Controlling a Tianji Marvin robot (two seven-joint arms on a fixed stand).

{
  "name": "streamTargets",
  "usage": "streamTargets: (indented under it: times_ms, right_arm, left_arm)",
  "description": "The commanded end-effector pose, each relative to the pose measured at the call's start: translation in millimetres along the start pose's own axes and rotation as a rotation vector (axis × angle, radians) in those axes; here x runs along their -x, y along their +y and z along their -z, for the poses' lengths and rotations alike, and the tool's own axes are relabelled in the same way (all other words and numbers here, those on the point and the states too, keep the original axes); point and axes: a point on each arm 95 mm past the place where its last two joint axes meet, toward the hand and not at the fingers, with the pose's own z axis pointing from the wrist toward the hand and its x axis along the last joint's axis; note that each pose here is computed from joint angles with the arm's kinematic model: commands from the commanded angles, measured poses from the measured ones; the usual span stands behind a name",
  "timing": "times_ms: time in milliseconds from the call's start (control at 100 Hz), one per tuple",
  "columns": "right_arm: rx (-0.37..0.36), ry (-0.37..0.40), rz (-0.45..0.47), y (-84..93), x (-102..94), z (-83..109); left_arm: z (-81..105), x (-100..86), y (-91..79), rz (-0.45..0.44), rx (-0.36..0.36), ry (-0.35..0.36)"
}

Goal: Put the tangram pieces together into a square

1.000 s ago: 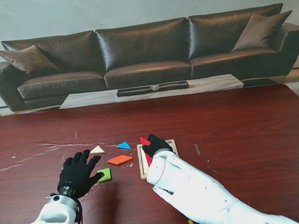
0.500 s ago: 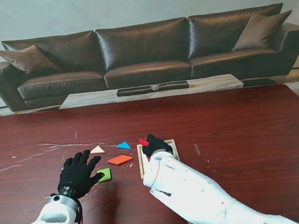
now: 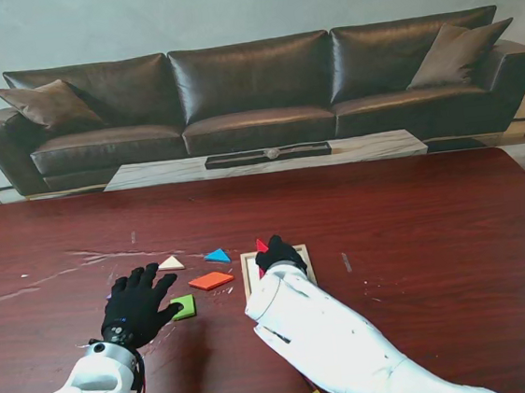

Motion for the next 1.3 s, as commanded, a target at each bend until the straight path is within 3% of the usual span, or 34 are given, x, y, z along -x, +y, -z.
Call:
streamTargets:
  times_ms: [0,240,430,970,1290]
  right_arm:
    - [-0.028,-0.010,-0.017,-4.8,-0.9,4.3]
    - [-0.100,-0.050,-0.047,-4.5,6.4,1.1]
    - [-0.134,-0.032,-0.018,-2.7,9.6,0.3]
    - [-0.135,0.018,0.088,11.1,11.7,6.5]
    - [-0.123,0.061,0.087,16.3,13.4,6.2]
  left_arm:
    - [0.4,-1.2,0.6,0.005,0.003,0.004]
    - [0.1,-1.8,0.6,0.004,0.003,0.006]
    - [0.1,-1.5,0.5,0.006,0.003,0.004]
    - [-0.4,-2.2,0.5,0.006,0.005,0.006]
    - [-0.8,-2.5,0.8,0.006,0.005,0.008]
